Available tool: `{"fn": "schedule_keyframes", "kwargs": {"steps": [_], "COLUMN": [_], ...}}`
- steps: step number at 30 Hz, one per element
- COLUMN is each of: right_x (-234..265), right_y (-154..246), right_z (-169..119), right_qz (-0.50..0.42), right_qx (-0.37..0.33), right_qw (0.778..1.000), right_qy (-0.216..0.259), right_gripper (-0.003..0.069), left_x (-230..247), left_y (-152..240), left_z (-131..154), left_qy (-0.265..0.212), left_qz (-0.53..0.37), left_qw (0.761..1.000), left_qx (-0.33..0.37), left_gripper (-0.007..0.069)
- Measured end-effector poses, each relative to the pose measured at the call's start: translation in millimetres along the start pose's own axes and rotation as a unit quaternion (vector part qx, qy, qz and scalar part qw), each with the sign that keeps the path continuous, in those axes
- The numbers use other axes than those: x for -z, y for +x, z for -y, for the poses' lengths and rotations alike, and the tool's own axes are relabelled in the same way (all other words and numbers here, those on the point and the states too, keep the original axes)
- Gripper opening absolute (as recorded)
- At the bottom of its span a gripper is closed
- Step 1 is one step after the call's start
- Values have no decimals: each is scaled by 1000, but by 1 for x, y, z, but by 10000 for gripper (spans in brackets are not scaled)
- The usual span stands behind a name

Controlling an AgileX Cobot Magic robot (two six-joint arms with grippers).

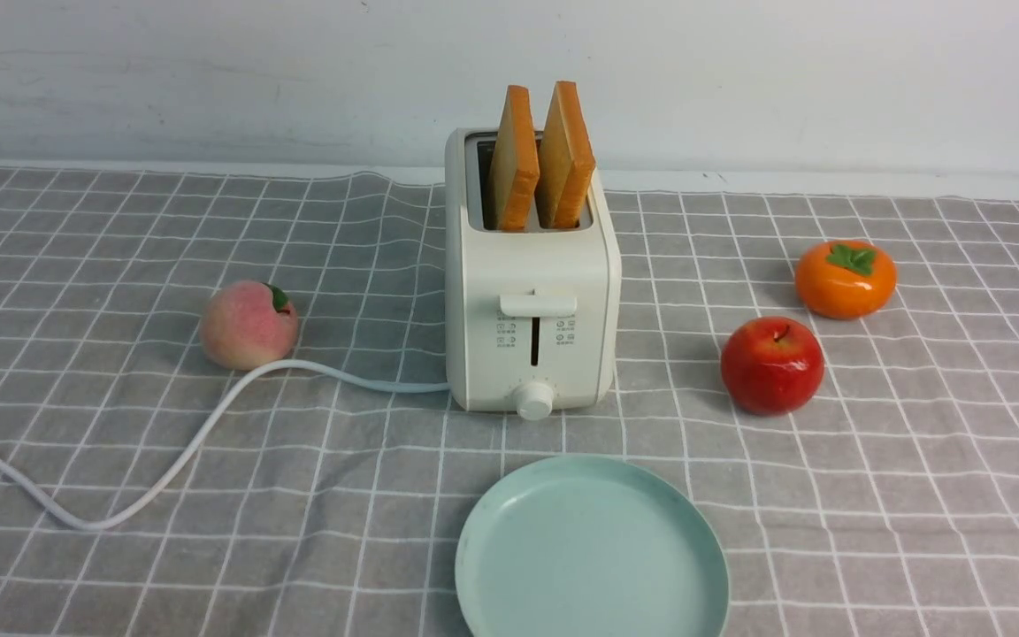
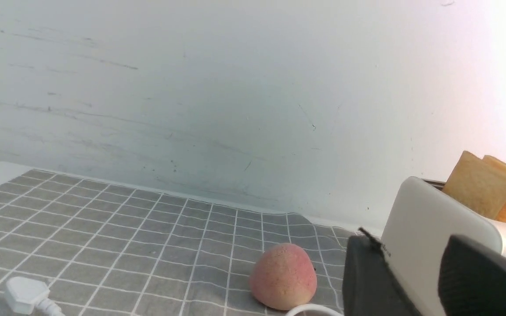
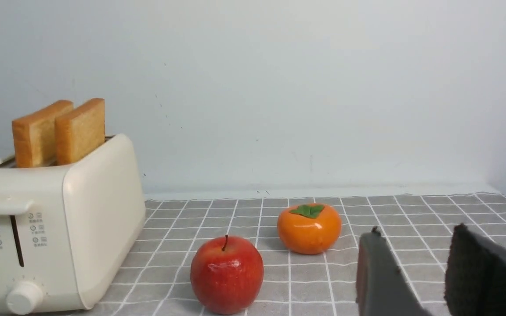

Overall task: Take toasted bread from bread machine on grey coffee table place on plate.
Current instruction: 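Grasp the toast slice in the toaster and pull it up out of the slot with the right gripper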

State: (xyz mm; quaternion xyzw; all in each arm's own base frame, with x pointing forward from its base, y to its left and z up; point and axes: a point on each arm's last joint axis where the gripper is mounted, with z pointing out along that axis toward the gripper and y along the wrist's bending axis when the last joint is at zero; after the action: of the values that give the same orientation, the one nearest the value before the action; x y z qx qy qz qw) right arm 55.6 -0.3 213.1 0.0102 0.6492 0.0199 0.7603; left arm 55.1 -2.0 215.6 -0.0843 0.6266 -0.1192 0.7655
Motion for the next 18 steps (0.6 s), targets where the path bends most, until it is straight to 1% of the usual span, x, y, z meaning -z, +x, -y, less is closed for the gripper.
{"fn": "schedule_keyframes", "kwargs": {"steps": [4,5,8,9,10,12,14,16,17,18], "right_x": [0,0,2,2,4,4,4,7,6,6], "right_y": [-2,-6,-19,-20,-24,-30,-38,-76,-76,-109], "right_z": [1,2,5,6,7,7,6,0,0,-3], "right_qz": [12,34,105,109,138,147,145,144,142,143], "right_qx": [0,-1,-46,-50,-89,-128,-139,-136,-136,-138], "right_qw": [1000,999,993,992,986,981,980,980,980,980], "right_qy": [3,9,24,25,28,22,14,-11,-11,-22], "right_gripper": [240,240,240,240,240,240,240,240,240,240], "left_x": [0,0,0,0,1,1,2,3,3,5], "left_y": [0,-1,-5,-6,-11,-15,-19,-47,-46,-74], "left_z": [0,0,2,3,5,6,6,13,13,21], "left_qy": [0,2,14,15,27,37,38,44,43,51], "left_qz": [0,3,28,30,57,81,88,112,110,131], "left_qw": [1000,1000,999,999,997,994,992,987,987,983], "left_qx": [2,2,9,10,35,71,87,108,109,117], "left_gripper": [238,238,238,238,238,238,238,238,238,238]}}
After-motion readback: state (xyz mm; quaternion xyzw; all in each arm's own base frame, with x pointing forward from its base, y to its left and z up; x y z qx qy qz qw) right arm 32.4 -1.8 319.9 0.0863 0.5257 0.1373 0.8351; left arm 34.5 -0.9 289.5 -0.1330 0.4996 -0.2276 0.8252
